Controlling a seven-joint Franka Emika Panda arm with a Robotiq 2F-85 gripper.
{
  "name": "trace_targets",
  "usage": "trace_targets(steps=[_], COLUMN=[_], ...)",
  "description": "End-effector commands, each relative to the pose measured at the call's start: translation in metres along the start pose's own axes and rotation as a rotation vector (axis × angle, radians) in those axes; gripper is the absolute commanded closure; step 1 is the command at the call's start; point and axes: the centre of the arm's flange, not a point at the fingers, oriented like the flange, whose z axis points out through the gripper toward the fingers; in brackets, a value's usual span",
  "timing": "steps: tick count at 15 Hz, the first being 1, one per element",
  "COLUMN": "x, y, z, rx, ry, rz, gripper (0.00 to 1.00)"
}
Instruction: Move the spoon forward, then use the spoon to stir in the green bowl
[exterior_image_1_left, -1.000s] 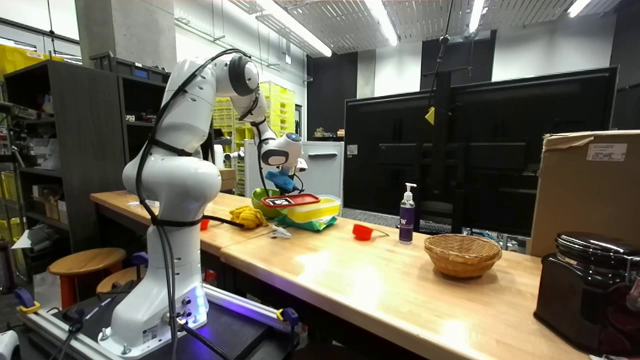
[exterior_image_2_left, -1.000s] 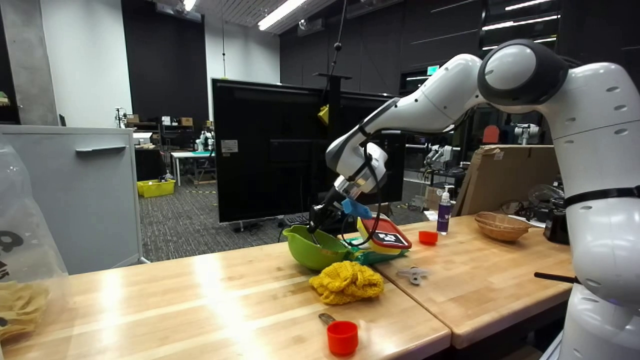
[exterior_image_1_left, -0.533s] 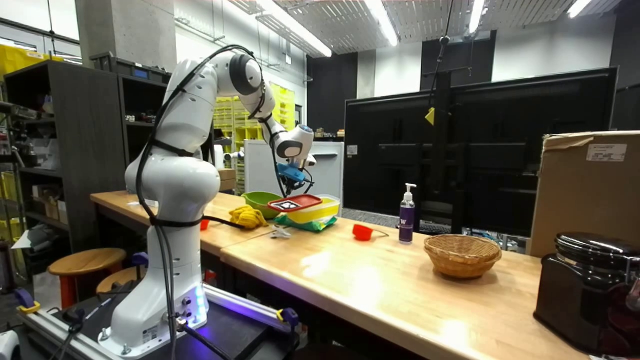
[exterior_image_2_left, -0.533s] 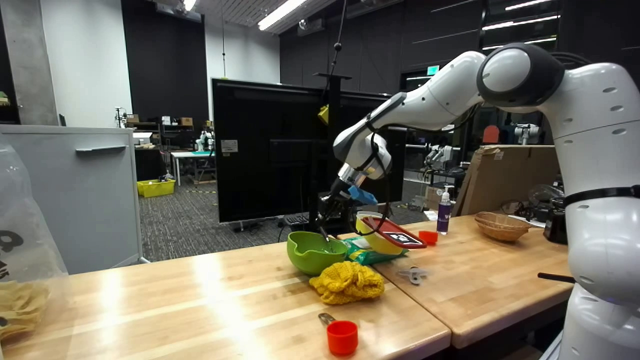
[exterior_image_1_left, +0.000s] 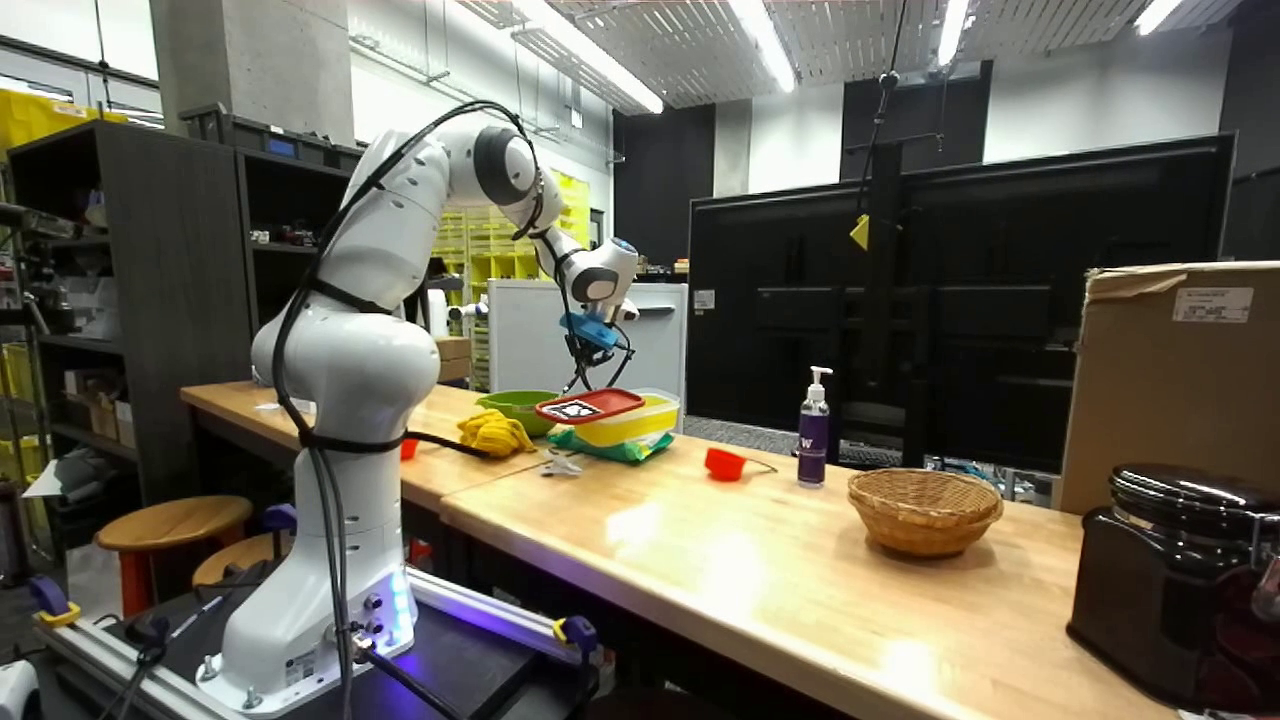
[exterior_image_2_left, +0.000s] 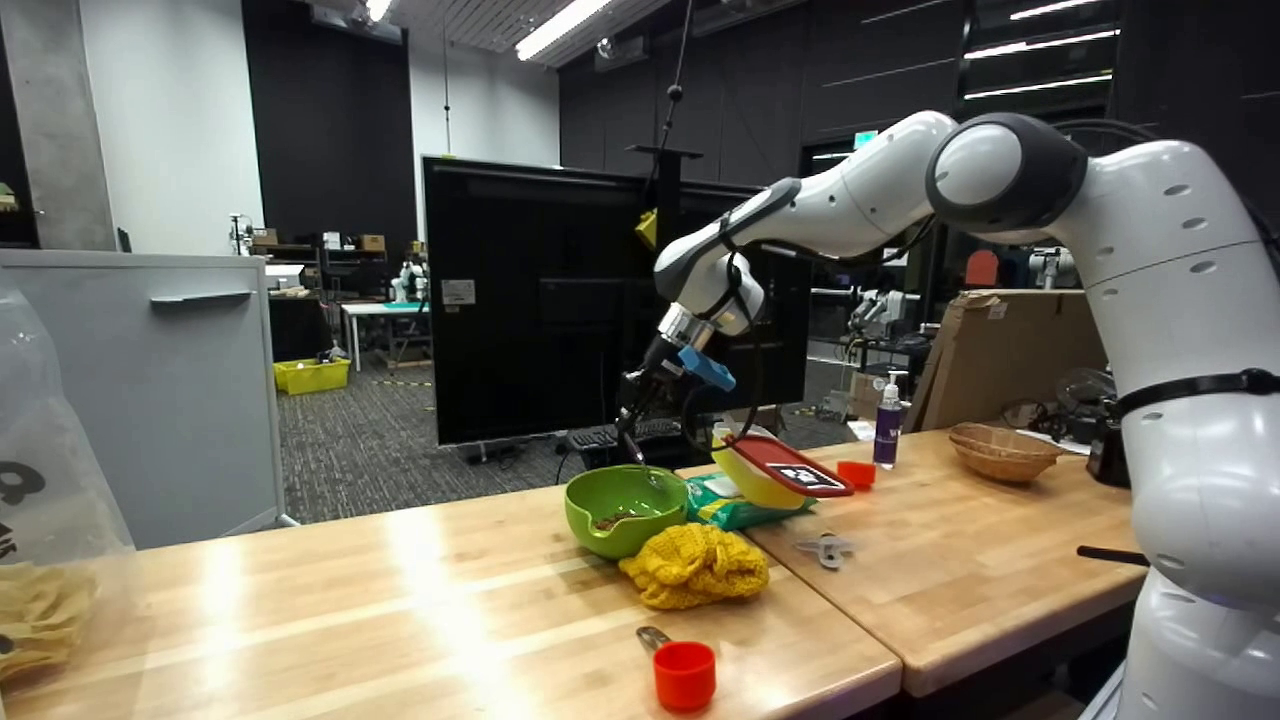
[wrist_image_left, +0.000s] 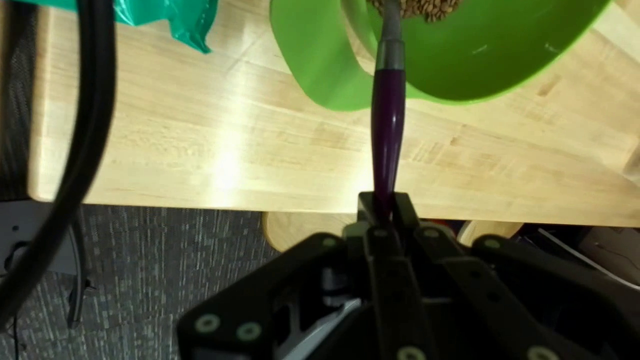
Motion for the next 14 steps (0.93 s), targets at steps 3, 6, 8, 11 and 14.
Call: trace_targets(steps=[3,6,8,11,14], x=[0.031,0.028,0.020,0.003,-0.018], y=[-0.017,-0.029,-0.038,-0.053,-0.066], z=[0.025,0.038,0.045,0.056,0.062], rx=[0.035,0.048,0.046,0.037,0.018], ry=[0.032,0.054,0.087,0.132,0.187], rz=[0.050,0.085,0.118,0.182,0.247], gripper=[0.99,0.99,0.99,0.99,0.99])
